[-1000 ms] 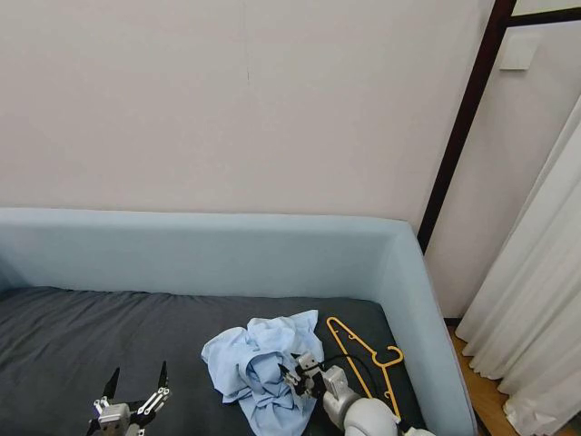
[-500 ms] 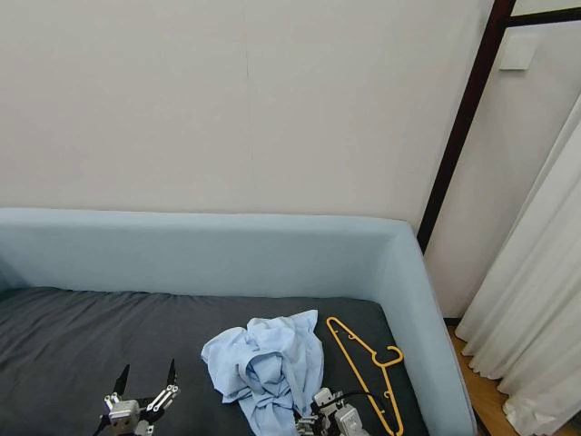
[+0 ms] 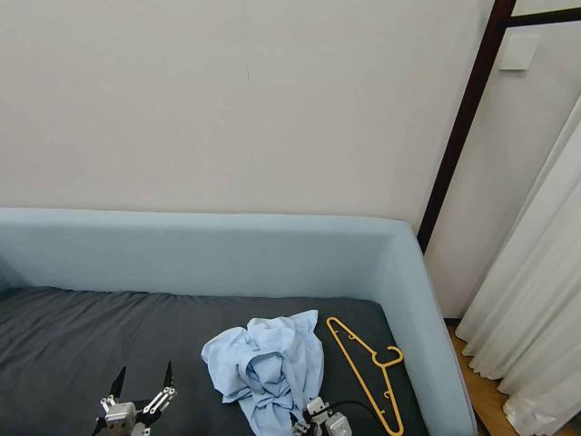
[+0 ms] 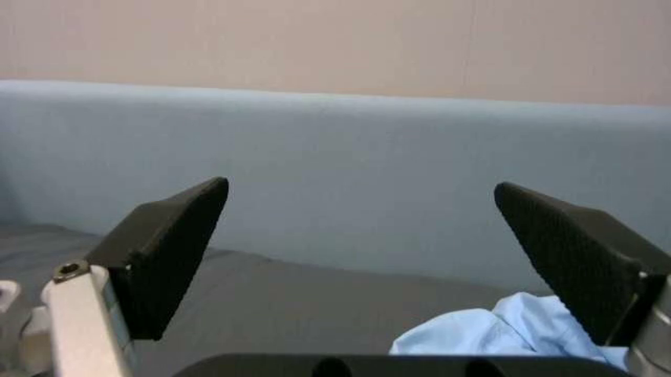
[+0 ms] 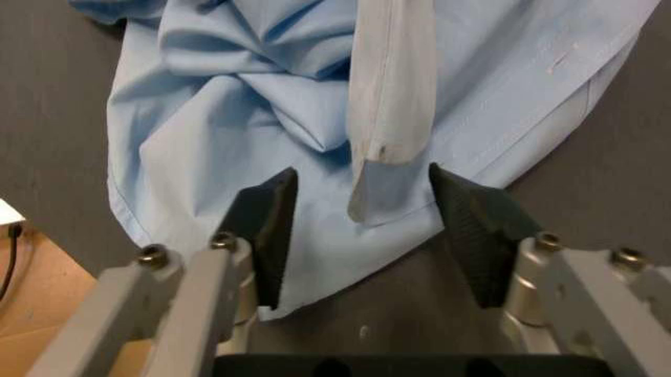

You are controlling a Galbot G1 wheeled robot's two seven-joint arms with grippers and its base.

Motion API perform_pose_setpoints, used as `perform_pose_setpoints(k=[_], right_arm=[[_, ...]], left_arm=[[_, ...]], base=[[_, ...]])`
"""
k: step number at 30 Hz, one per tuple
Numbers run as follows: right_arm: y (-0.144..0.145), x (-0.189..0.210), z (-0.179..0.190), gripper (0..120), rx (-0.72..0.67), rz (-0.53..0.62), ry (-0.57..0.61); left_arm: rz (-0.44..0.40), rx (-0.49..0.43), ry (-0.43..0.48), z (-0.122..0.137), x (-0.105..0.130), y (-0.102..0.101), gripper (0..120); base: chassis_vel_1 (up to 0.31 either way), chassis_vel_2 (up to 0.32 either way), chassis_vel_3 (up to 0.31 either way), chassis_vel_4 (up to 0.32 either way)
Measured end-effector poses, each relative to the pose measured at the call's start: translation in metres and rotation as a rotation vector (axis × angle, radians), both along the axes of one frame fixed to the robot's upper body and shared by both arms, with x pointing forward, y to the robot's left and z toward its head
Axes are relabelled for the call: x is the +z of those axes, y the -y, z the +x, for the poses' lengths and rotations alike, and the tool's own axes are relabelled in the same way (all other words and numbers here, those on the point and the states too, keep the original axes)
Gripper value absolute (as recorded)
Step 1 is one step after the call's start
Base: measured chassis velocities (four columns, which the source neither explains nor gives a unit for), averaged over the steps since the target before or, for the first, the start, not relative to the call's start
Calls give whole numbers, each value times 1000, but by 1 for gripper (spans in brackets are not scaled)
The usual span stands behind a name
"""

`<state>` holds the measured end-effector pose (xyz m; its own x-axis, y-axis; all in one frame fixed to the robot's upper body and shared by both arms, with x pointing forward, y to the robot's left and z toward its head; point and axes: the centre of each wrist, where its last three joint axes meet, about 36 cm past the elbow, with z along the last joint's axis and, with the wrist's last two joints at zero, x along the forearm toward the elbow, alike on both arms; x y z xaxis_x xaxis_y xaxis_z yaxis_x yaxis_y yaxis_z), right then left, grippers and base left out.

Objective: Pick up the clothes from the sofa and hang them on the clothes hanger.

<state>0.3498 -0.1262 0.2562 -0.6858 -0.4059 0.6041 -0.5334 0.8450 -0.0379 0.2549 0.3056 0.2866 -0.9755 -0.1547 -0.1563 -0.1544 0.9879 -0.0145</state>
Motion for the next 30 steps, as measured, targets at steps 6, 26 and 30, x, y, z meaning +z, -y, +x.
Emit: perform_pose_setpoints(k=[6,26,30], right_arm=[[-2,-8,-2,26,-13,39,39],[32,102,59,0,126,563,339],[33,139,86,0,170,640,409]], left_arm=[[-3,4,4,-1,-1,1,100],[9,-93,31,2,-8,3,100],[11,-215,61,10,-13,5,100]], base=[[0,0,0,0],[0,0,0,0],[0,0,0,0]])
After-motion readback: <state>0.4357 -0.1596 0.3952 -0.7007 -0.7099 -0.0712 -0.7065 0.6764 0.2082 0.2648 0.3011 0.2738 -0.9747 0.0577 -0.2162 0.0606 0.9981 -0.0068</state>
